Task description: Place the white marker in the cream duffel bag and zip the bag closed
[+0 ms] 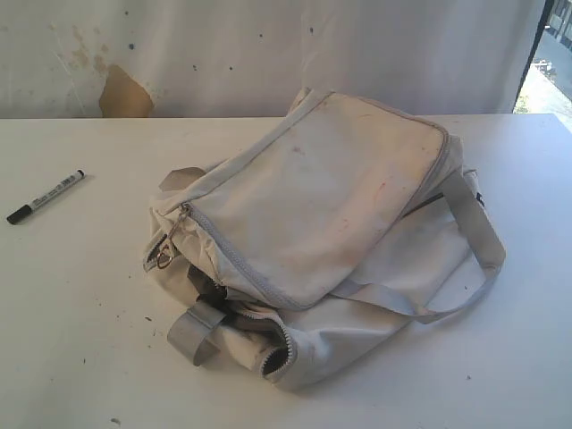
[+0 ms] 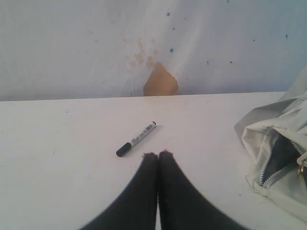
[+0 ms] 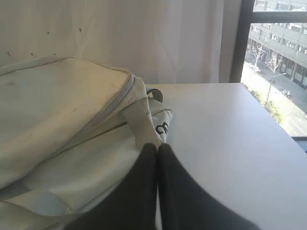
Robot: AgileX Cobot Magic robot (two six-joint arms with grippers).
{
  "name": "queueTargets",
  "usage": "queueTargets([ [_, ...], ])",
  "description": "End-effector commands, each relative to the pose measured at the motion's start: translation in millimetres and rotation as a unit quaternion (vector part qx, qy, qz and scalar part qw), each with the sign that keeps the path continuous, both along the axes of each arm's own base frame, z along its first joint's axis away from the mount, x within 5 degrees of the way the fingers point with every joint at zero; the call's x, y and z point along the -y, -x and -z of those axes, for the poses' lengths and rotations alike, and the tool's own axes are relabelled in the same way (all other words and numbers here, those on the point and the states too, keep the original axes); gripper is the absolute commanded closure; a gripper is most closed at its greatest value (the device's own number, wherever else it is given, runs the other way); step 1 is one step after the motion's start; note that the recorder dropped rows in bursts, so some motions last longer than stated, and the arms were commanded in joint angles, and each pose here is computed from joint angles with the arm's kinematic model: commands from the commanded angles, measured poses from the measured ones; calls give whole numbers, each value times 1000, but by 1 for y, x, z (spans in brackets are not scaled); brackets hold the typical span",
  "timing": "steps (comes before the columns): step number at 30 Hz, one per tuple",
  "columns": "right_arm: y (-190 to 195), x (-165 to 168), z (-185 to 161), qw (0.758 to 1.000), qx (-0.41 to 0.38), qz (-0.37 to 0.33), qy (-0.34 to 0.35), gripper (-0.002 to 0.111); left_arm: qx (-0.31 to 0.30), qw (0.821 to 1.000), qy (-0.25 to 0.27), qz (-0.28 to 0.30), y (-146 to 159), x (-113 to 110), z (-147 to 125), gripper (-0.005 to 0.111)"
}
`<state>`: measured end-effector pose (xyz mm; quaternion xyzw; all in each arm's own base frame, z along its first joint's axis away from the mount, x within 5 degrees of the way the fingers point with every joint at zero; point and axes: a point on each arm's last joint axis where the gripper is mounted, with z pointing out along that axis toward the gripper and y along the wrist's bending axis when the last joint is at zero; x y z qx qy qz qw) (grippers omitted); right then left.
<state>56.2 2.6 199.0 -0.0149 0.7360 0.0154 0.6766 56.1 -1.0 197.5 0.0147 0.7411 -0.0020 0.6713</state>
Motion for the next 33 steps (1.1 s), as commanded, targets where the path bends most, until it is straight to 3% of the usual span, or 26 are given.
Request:
queueTargets([
  [1, 0, 0, 1, 1000, 0, 0, 1, 108, 0, 1000, 0, 3, 0, 0, 1, 107],
  [14, 0, 0, 1, 1000, 0, 0, 1, 108, 0, 1000, 0, 3, 0, 0, 1, 107],
  [19, 0, 0, -12, 997, 72, 1, -6, 108, 80, 997, 11, 7, 0, 1, -13, 107],
  [21, 0, 0, -14, 996, 85, 2, -10, 108, 82, 996, 16, 7, 0, 1, -14, 107],
  [28, 8, 1, -50, 990, 138, 1, -19, 108, 148, 989, 26, 8, 11, 1, -64, 107],
  [33, 18, 1, -81, 988, 155, -1, -20, 108, 129, 991, 27, 5, 25, 0, -94, 107],
])
